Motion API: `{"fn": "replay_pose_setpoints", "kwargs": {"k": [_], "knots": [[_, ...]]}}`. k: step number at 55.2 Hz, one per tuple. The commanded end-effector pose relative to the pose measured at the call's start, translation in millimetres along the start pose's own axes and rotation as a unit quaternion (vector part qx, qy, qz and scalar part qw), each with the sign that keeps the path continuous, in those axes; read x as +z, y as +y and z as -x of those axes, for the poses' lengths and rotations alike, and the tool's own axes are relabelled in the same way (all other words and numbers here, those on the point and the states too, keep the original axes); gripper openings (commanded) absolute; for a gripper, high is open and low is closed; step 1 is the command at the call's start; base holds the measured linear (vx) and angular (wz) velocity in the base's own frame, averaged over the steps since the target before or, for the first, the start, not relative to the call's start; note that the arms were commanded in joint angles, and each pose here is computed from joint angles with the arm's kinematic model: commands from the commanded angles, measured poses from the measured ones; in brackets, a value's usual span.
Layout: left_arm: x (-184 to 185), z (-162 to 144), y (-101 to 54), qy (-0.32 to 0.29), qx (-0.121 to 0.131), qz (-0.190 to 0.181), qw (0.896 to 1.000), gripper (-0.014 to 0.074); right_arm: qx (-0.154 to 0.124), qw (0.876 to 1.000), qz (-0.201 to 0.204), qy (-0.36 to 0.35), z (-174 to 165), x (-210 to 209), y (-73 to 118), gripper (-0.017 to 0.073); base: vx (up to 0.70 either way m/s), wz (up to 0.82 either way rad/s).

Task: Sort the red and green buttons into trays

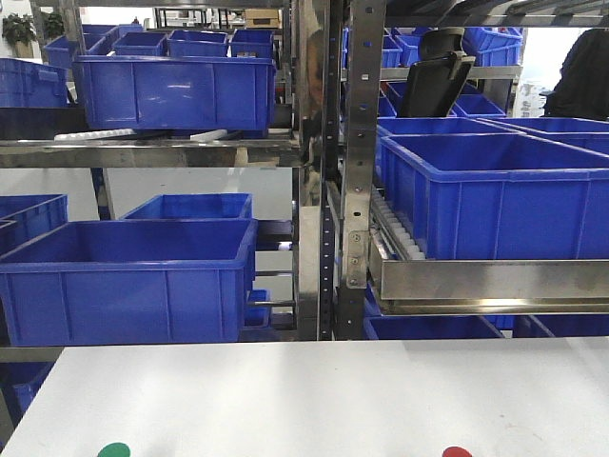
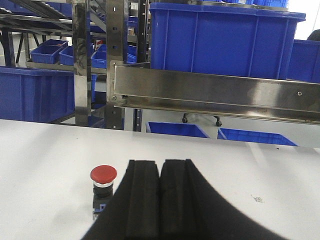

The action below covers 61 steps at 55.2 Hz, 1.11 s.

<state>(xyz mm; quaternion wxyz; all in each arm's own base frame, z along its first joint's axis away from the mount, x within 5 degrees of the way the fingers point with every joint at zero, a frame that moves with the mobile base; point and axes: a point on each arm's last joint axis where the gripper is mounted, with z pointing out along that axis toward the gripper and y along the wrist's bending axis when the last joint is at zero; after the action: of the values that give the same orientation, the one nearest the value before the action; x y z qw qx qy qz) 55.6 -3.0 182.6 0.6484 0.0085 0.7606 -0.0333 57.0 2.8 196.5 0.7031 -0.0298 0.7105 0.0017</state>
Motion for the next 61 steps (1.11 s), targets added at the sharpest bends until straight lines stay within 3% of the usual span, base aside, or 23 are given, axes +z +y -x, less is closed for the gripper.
{"fn": "replay_pose_setpoints", "kwargs": {"k": [1, 32, 37, 41, 48, 53, 57, 61], "knots": [[-1.1, 7.5, -0.9, -0.048, -0.005, -0.006, 0.999, -0.0003, -0.004, 0.999, -0.006, -0.047, 6.7, -1.1, -1.0, -0.0013, 0.0, 0.0], [-1.3, 8.7, -1.0, -0.053, -0.004, -0.006, 0.999, -0.0003, -0.004, 0.999, -0.006, -0.047, 6.7, -1.1, -1.0, -0.0013, 0.0, 0.0], [-1.8, 12.5, -1.0, -0.074, 0.019, -0.005, 0.997, -0.0003, -0.004, 0.999, -0.006, -0.051, 7.3, -1.1, -1.1, -0.0013, 0.0, 0.0], [-2.3, 15.5, -1.4, -0.091, 0.017, -0.007, 0.996, -0.0003, -0.003, 0.998, -0.009, -0.067, 10.2, -1.5, -1.5, -0.0013, 0.0, 0.0], [-7.3, 33.0, -3.3, -0.18, 0.007, -0.017, 0.984, -0.0003, 0.01, 0.996, -0.01, -0.084, 16.1, -2.5, -2.1, -0.0013, 0.0, 0.0], [-15.0, 49.3, -4.7, -0.267, 0.001, -0.026, 0.963, -0.0003, 0.023, 0.994, -0.01, -0.109, 32.5, -5.8, -2.8, -0.0013, 0.0, 0.0], [-22.8, 65.7, -4.5, -0.306, -0.016, -0.029, 0.951, -0.0003, 0.022, 0.988, -0.011, -0.152, 61.3, -13.7, -3.9, -0.0013, 0.0, 0.0], [-33.0, 91.4, -4.6, -0.322, -0.027, -0.029, 0.946, -0.0003, 0.02, 0.981, -0.012, -0.19, 96.5, -21.7, -5.3, -0.0013, 0.0, 0.0]]}}
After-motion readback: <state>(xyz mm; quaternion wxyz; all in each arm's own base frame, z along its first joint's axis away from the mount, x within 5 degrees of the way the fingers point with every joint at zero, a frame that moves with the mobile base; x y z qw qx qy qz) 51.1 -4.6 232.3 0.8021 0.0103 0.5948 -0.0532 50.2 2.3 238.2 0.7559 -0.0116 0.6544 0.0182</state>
